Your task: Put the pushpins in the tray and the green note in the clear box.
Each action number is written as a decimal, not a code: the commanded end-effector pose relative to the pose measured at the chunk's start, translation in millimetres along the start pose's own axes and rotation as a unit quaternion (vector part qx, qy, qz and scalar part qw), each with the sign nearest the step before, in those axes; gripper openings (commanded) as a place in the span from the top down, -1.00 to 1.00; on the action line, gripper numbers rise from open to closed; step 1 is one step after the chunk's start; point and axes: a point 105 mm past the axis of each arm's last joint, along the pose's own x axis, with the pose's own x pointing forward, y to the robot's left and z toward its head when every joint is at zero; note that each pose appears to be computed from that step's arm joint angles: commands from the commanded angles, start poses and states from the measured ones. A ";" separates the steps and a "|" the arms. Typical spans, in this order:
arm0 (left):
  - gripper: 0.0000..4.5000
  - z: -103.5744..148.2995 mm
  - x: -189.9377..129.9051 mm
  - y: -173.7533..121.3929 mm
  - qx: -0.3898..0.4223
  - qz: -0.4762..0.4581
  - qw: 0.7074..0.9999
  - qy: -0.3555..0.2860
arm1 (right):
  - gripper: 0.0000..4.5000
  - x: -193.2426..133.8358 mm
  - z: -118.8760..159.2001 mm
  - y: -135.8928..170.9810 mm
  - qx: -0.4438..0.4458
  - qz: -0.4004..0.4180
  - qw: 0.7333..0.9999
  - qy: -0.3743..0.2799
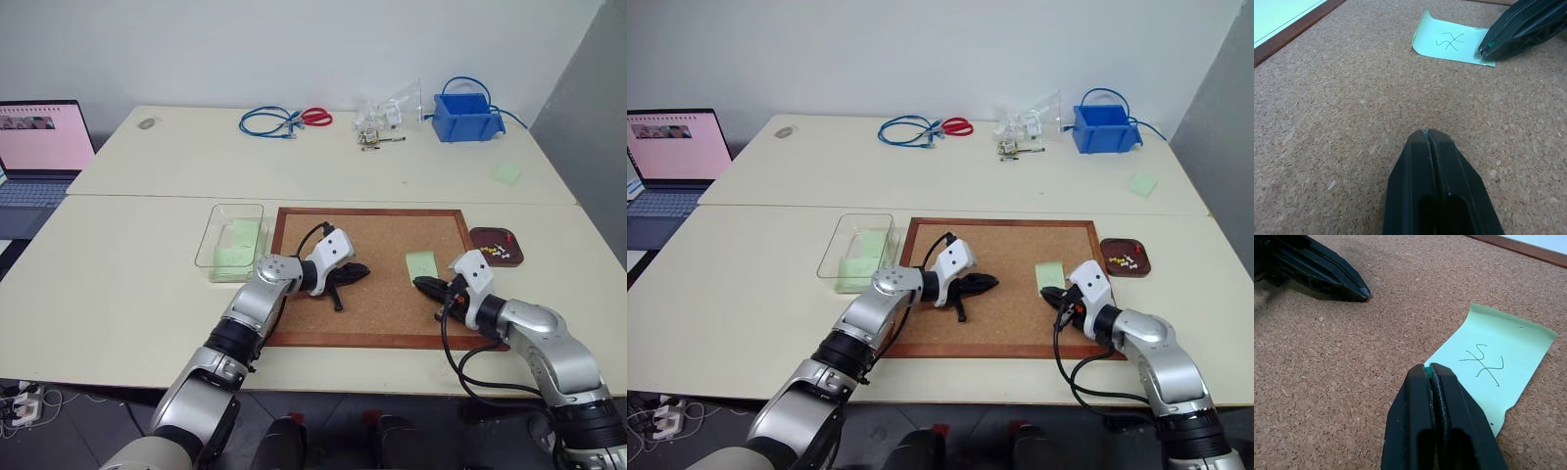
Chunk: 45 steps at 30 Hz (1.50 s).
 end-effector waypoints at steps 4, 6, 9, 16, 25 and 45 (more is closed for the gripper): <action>1.00 -21.9 3.4 -10.9 -0.015 -0.017 0.999 0.037 | 0.99 -3.9 17.5 -3.3 -0.019 -0.007 0.999 -0.025; 1.00 -21.7 2.5 -9.7 -0.015 -0.015 0.999 0.036 | 0.99 -8.9 26.0 -3.9 -0.021 -0.009 0.999 -0.035; 1.00 -21.9 1.6 -8.4 -0.013 -0.012 0.999 0.036 | 0.99 -15.6 39.3 -1.8 -0.026 -0.005 0.999 -0.047; 1.00 -17.3 2.7 -7.9 -0.002 -0.012 0.999 0.029 | 0.99 -23.7 60.2 4.6 -0.025 0.016 0.998 -0.058; 0.80 42.4 -3.6 4.0 0.132 -0.005 0.989 -0.072 | 1.00 -25.4 69.1 4.5 -0.022 0.038 0.998 -0.052; -0.22 92.2 -3.8 -1.7 0.396 -0.031 0.903 -0.163 | 1.00 -23.6 80.9 8.4 -0.013 0.054 0.997 -0.056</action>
